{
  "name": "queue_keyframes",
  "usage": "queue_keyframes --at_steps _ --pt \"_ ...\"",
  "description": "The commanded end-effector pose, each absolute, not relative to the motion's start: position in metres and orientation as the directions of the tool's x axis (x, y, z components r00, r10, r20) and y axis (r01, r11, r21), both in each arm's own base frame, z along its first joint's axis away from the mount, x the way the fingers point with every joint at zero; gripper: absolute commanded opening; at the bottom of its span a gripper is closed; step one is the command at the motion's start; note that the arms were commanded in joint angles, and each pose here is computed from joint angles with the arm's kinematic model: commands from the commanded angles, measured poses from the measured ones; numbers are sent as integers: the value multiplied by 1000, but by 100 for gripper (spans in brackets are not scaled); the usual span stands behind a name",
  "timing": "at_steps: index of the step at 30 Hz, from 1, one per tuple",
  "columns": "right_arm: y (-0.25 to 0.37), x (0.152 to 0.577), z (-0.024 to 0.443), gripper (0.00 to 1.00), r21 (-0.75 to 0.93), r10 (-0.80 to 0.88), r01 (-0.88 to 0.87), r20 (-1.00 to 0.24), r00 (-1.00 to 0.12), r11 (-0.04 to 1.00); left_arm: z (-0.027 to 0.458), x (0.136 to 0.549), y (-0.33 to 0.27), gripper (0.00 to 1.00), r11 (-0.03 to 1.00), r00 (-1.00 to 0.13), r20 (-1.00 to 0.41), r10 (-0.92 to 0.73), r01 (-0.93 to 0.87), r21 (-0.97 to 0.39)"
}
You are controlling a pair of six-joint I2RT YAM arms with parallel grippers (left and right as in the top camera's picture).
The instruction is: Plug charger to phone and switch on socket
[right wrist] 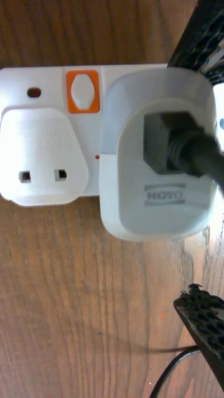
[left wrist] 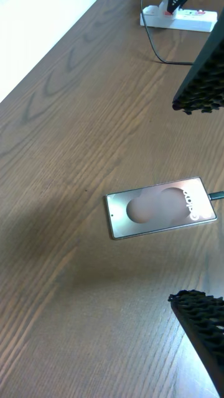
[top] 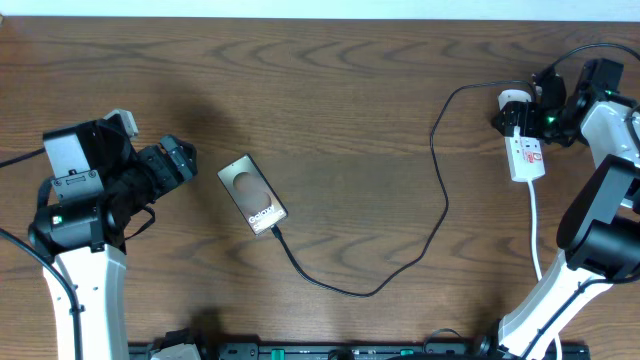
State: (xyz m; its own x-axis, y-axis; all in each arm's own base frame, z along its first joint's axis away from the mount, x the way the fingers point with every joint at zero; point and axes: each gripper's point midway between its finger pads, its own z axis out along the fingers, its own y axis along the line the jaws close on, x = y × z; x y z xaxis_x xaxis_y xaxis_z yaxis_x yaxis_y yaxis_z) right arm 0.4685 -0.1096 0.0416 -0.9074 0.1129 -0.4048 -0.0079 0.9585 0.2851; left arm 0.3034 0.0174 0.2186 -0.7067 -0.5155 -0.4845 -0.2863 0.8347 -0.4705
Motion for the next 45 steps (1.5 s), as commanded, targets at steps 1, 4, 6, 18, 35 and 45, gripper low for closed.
queue_keyframes --at_steps 1,4,6,18,35,45 --pt "-102 472 43 99 310 102 -33 -410 -907 950 219 304 19 90 845 -710 -494 -502 -280 -456" --pt "-101 471 43 99 313 103 -31 -404 -909 949 219 304 19 90 845 -710 -494 -502 -280 -456" --pt "-101 470 42 99 316 111 -23 -399 -910 948 219 304 19 90 845 -710 -494 -502 -280 -456" --pt "-101 465 40 98 334 160 33 -360 -919 942 219 304 19 90 845 -710 -494 -502 -280 -456" --pt "-74 468 39 98 338 112 -14 -351 -929 941 219 304 19 90 845 -710 -494 -502 -280 -456" --pt "-62 469 37 97 377 139 -1 -343 -929 926 219 304 19 90 845 -710 -494 -502 -280 -456"
